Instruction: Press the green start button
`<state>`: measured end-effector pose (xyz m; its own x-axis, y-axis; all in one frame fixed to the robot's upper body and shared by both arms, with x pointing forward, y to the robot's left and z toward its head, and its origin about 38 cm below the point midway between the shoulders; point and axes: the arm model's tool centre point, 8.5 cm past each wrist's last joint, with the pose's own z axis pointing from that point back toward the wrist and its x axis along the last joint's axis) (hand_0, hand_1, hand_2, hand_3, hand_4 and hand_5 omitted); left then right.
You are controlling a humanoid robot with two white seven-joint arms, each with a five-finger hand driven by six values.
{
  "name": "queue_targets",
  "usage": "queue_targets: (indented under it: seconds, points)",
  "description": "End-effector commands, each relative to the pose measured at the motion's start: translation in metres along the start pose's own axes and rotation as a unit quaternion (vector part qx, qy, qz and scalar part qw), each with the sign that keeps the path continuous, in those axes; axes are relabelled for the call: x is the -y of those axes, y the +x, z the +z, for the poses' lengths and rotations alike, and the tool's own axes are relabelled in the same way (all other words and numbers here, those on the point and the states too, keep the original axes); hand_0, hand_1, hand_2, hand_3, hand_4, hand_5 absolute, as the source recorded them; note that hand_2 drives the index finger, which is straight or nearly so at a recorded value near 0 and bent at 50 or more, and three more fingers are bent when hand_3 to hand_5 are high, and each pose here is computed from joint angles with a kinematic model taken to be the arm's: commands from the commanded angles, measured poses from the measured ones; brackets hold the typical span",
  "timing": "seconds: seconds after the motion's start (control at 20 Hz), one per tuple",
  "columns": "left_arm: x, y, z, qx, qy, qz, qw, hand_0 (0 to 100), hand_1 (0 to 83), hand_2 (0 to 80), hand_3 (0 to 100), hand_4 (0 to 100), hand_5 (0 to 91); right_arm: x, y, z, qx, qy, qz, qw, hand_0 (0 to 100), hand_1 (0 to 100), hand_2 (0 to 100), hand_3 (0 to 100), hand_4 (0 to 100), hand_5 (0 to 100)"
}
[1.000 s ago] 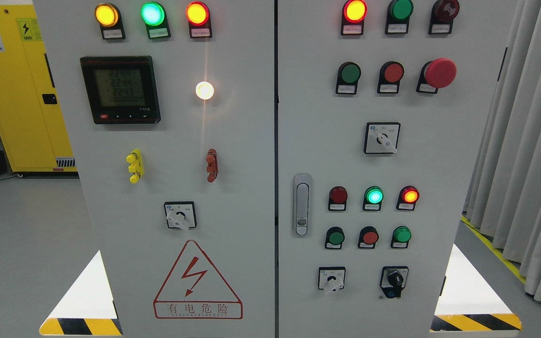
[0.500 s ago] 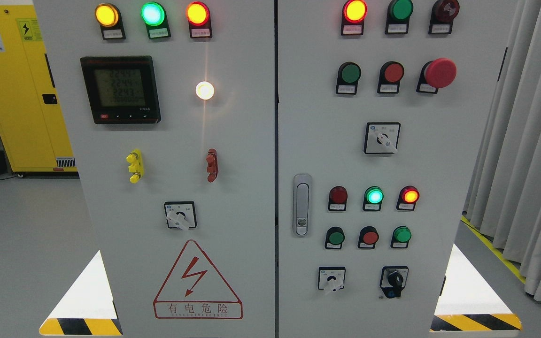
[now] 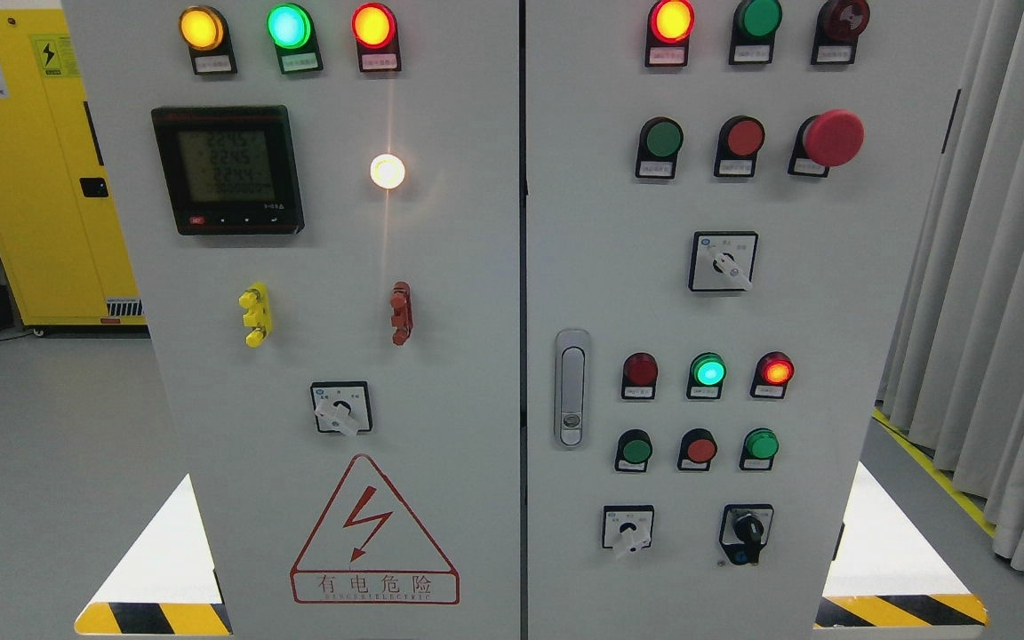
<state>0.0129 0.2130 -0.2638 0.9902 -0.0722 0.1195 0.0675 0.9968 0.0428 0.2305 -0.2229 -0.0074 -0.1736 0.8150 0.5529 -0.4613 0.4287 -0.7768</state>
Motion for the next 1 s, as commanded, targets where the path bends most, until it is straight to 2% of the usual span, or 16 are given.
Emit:
queue_targets:
  seconds: [0.0, 0.15, 0.3, 0.35, 0.4, 0.5, 0.65, 0.75, 0.8, 0.95]
  points:
    - [0.005, 0.024, -0.002, 0.025, -0.005, 0.0, 1.0, 12, 55.6, 0.0, 0, 0, 0.0, 0.106, 0.08, 0.001, 0.092, -0.148, 0.148, 0.974, 24, 52, 0, 29, 33, 22]
    - [0.005, 0.024, -0.002, 0.025, -0.005, 0.0, 1.0, 12, 55.6, 0.0, 0, 0, 0.0, 0.131, 0.089, -0.002, 0.102, -0.186, 0.186, 0.96, 28, 56, 0, 41, 42, 33]
    - [0.005, 0.024, -0.002, 0.025, -0.005, 0.0, 1.0, 12, 55.6, 0.0, 0, 0, 0.0, 0.164, 0.096, -0.008, 0.105, -0.225, 0.224, 0.942, 30, 58, 0, 52, 49, 38]
    - [0.005, 0.024, -0.002, 0.025, -0.005, 0.0, 1.0, 12, 55.6, 0.0, 0, 0, 0.0, 0.173, 0.1, -0.011, 0.109, -0.234, 0.232, 0.938, 30, 59, 0, 57, 54, 44]
    - [0.005, 0.024, -0.002, 0.025, -0.005, 0.0, 1.0, 12, 55.6, 0.0, 0, 0, 0.0, 0.18, 0.103, -0.013, 0.112, -0.241, 0.237, 0.934, 31, 60, 0, 59, 56, 47]
    - [0.005, 0.025, -0.002, 0.026, -0.005, 0.0, 1.0, 12, 55.6, 0.0, 0, 0, 0.0, 0.189, 0.107, -0.017, 0.114, -0.249, 0.249, 0.929, 33, 62, 0, 67, 68, 61]
    - [0.005, 0.024, -0.002, 0.025, -0.005, 0.0, 1.0, 12, 55.6, 0.0, 0, 0, 0.0, 0.195, 0.11, -0.019, 0.11, -0.256, 0.27, 0.922, 36, 64, 0, 72, 74, 72]
    - [0.005, 0.024, -0.002, 0.025, -0.005, 0.0, 1.0, 12, 55.6, 0.0, 0, 0, 0.0, 0.205, 0.115, -0.021, 0.112, -0.268, 0.279, 0.915, 36, 64, 0, 73, 75, 74]
    - [0.005, 0.024, -0.002, 0.025, -0.005, 0.0, 1.0, 12, 55.6, 0.0, 0, 0, 0.0, 0.21, 0.118, -0.022, 0.115, -0.274, 0.283, 0.912, 36, 65, 0, 75, 76, 83]
    - [0.005, 0.024, -0.002, 0.025, -0.005, 0.0, 1.0, 12, 55.6, 0.0, 0, 0, 0.0, 0.222, 0.124, -0.027, 0.115, -0.277, 0.295, 0.907, 37, 67, 0, 75, 76, 84]
